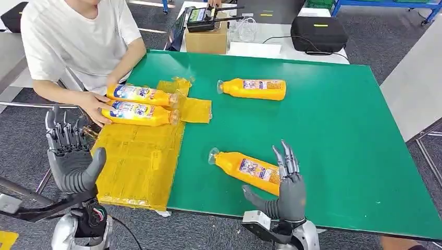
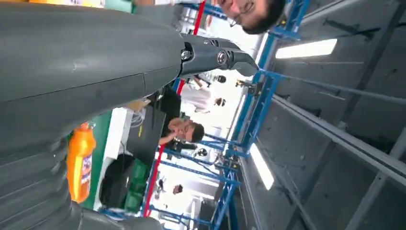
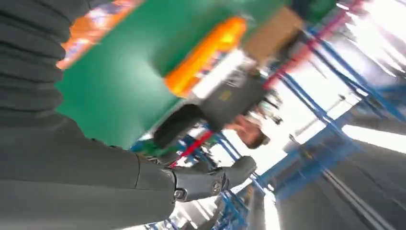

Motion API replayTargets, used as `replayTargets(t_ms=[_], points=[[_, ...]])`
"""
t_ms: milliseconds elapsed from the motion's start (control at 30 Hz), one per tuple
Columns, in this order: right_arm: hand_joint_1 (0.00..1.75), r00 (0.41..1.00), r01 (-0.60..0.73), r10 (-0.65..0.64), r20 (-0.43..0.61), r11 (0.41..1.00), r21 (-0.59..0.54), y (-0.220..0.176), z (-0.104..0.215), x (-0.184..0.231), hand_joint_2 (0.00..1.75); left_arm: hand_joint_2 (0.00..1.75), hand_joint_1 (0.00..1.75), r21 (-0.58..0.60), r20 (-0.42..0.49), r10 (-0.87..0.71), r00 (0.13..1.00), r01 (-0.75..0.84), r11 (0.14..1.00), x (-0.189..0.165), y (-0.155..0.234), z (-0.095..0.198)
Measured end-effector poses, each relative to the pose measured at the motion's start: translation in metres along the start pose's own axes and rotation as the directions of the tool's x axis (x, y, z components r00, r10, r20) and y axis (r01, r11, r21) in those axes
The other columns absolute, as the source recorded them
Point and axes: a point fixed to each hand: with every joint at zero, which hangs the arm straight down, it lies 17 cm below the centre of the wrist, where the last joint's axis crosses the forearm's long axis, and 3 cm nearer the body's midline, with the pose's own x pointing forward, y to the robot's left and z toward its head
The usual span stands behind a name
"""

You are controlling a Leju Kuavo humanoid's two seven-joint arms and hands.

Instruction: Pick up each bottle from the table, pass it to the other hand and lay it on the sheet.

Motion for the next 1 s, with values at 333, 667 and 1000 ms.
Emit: replayTargets(t_ms=[333, 667, 1000], points=[[0.00, 0.985, -0.008, 0.054, -0.161, 0.961, 0.275, 0.045, 0.029, -0.082, 1.75, 1.75, 0.00, -0.046, -0.005, -0.033, 0.999, 0.033, 0.998, 0.000, -0.009, 0.003], [0.00, 0.974, -0.018, 0.117, -0.195, 0.895, 0.446, 0.088, 0.017, -0.120, 1.75, 1.75, 0.00, -0.085, -0.045, -0.021, 0.999, 0.017, 0.996, -0.020, -0.024, -0.004], [0.00, 0.946, -0.107, 0.268, -0.185, 0.793, 0.600, 0.119, 0.002, -0.139, 1.75, 1.75, 0.00, -0.104, -0.069, -0.033, 0.997, 0.026, 0.994, -0.030, -0.029, -0.007]])
